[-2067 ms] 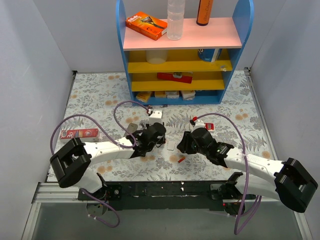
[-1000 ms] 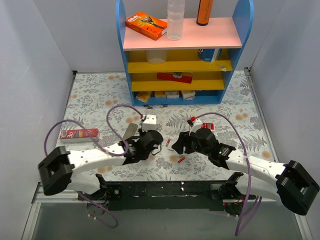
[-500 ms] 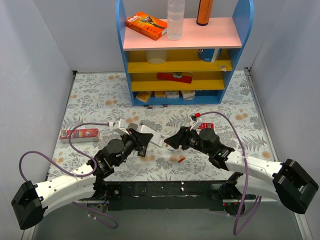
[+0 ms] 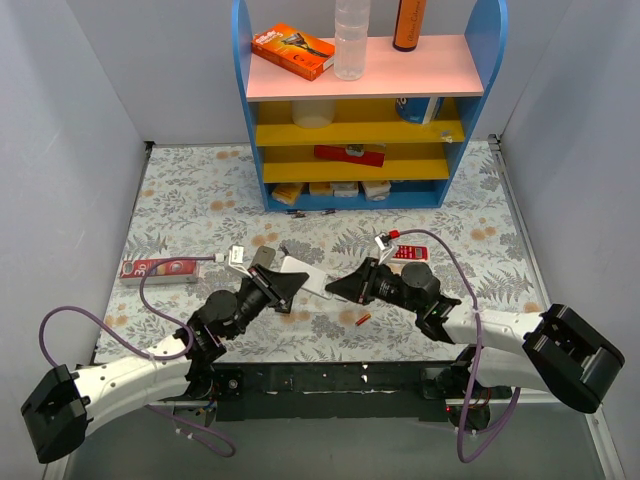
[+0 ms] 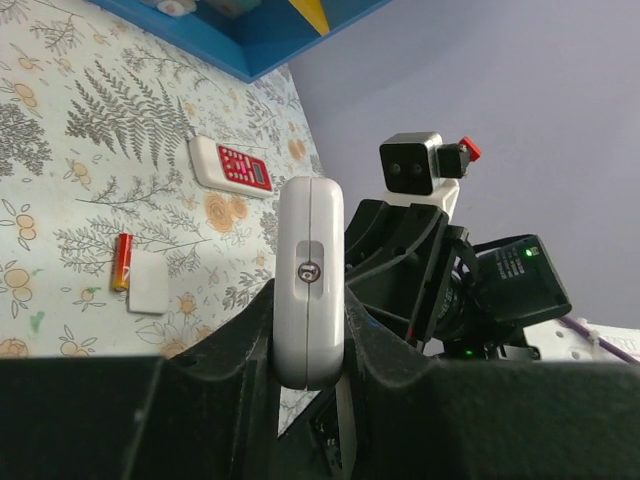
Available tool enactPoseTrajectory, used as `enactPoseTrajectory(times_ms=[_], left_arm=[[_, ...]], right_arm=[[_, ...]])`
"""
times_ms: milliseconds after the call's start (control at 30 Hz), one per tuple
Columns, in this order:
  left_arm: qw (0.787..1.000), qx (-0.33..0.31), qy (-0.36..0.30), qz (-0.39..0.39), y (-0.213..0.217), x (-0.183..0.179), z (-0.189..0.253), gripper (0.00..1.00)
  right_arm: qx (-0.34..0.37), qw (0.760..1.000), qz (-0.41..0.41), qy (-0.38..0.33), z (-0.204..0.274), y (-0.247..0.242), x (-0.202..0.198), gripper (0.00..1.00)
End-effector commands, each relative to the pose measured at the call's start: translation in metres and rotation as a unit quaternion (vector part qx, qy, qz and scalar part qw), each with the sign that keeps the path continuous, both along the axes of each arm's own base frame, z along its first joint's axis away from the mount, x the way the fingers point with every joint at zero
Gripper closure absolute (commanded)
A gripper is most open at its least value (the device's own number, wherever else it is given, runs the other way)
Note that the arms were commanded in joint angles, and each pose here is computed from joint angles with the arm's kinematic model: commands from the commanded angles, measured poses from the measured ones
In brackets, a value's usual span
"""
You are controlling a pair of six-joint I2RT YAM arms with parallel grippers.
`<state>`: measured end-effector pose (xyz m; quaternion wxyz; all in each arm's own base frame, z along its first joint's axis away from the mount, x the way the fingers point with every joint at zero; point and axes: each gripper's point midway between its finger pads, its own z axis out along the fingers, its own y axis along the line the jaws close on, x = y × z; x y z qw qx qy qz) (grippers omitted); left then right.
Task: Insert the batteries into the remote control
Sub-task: Adjust the remote control.
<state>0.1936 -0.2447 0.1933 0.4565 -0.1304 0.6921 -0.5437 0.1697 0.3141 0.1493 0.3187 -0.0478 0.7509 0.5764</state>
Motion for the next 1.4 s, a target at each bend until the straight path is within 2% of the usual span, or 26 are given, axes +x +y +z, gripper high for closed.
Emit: enactPoseTrajectory(times_ms=[0, 33, 67, 100, 133, 200, 233, 300, 333, 433, 500, 667, 700, 867, 1167, 1367], left_arm=[[0.998, -0.057, -0.022, -0.005, 0.002, -0.002, 0.028, 0.90], [0.998, -0.056, -0.021, -0.005, 0.003, -0.002, 0.027, 0.85], [0.998, -0.053, -0.019, -0.008, 0.003, -0.002, 0.025, 0.80], [0.999, -0.049, -0.022, -0.008, 0.003, -0.002, 0.025, 0.72], [0.999, -0.046, -0.022, -0.008, 0.004, -0.002, 0.024, 0.60], [0.999, -0.031, -0.019, -0.009, 0.005, -0.001, 0.019, 0.48], [0.999, -0.028, -0.026, -0.005, 0.008, 0.000, 0.022, 0.35], [1.000, -0.010, -0.022, -0.006, 0.009, 0.001, 0.019, 0.22], [1.000, 0.001, -0.031, 0.000, 0.013, 0.003, 0.021, 0.12], [0.998, 0.041, -0.041, 0.000, 0.019, 0.006, 0.021, 0.02], [0.997, 0.059, -0.044, -0.009, 0.020, 0.007, 0.019, 0.02], [0.988, 0.059, -0.053, -0.136, 0.002, -0.009, 0.026, 0.02], [0.985, 0.064, -0.037, -0.154, -0.001, -0.008, 0.017, 0.02], [0.968, 0.029, -0.037, -0.247, -0.012, -0.027, 0.019, 0.09], [0.964, 0.030, -0.026, -0.263, -0.012, -0.027, 0.013, 0.24], [0.956, 0.032, -0.005, -0.292, -0.017, -0.032, 0.001, 0.29]], right_arm=[[0.046, 0.998, 0.004, -0.031, 0.023, -0.003, 0.001, 0.82], [0.046, 0.998, 0.003, -0.034, 0.024, -0.003, 0.002, 0.87], [0.047, 0.998, 0.003, -0.036, 0.025, -0.004, 0.002, 0.97], [0.045, 0.998, 0.003, -0.036, 0.025, -0.005, 0.002, 0.99], [0.043, 0.998, 0.003, -0.036, 0.024, -0.005, 0.002, 0.99], [0.036, 0.999, -0.004, -0.036, 0.024, -0.008, 0.005, 0.99], [0.032, 0.999, -0.007, -0.036, 0.023, -0.010, 0.007, 0.99], [0.015, 0.999, -0.011, -0.034, 0.021, -0.013, 0.009, 0.99], [0.006, 0.999, -0.013, -0.035, 0.020, -0.015, 0.012, 0.99], [-0.026, 0.999, -0.017, -0.041, 0.020, -0.022, 0.018, 0.99], [-0.038, 0.997, 0.000, -0.061, 0.031, -0.023, 0.019, 0.99], [-0.103, 0.992, 0.033, -0.064, 0.029, -0.033, 0.021, 0.99], [-0.109, 0.991, 0.038, -0.068, 0.030, -0.034, 0.021, 0.99], [-0.136, 0.986, 0.063, -0.076, 0.035, -0.036, 0.022, 0.99], [-0.162, 0.978, 0.108, -0.074, 0.028, -0.032, 0.018, 0.99], [-0.158, 0.978, 0.115, -0.075, 0.031, -0.029, 0.019, 0.99]])
